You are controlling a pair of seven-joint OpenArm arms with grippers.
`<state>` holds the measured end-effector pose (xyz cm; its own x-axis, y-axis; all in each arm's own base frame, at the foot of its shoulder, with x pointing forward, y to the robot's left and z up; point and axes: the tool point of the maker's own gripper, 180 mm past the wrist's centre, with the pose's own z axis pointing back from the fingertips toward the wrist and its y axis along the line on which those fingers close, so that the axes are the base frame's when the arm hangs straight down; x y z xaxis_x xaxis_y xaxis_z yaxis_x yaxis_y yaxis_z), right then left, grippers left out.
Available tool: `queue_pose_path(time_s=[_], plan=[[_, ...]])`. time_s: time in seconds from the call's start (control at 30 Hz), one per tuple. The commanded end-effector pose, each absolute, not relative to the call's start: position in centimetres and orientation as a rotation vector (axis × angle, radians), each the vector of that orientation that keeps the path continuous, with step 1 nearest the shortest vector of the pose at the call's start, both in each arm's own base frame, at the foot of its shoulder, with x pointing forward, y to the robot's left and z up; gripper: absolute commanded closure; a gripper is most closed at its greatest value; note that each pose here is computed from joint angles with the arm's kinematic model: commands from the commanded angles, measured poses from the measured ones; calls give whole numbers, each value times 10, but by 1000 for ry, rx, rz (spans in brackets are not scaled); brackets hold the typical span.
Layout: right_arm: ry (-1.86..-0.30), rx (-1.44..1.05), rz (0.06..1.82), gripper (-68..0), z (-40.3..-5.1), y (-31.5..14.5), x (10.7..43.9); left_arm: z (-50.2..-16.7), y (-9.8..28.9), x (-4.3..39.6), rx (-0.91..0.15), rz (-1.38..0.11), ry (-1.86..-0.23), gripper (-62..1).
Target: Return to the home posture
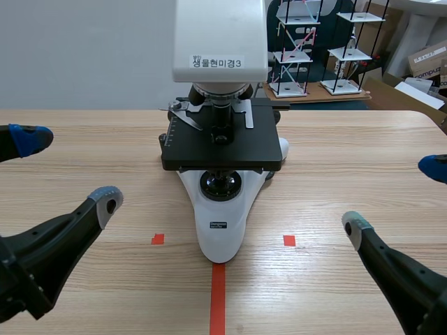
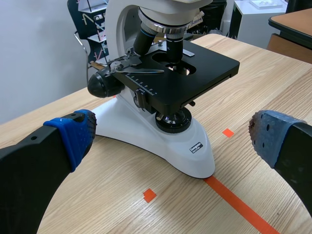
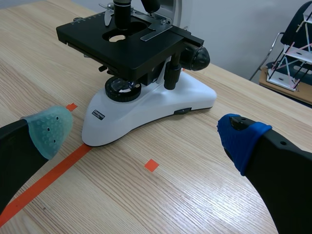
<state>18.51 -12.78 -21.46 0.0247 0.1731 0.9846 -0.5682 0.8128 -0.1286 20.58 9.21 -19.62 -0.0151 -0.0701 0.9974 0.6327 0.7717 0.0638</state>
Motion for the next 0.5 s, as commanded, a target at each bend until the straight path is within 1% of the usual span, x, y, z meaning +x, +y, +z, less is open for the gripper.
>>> queue_pose_path(time_s=[0.0, 0.47], plan=[[-1465, 343, 587, -679, -209, -129, 189, -189, 91, 205, -491, -577, -1517, -623], [-1475, 347, 586, -679, -207, -128, 189, -190, 91, 205, -491, -577, -1516, -623]])
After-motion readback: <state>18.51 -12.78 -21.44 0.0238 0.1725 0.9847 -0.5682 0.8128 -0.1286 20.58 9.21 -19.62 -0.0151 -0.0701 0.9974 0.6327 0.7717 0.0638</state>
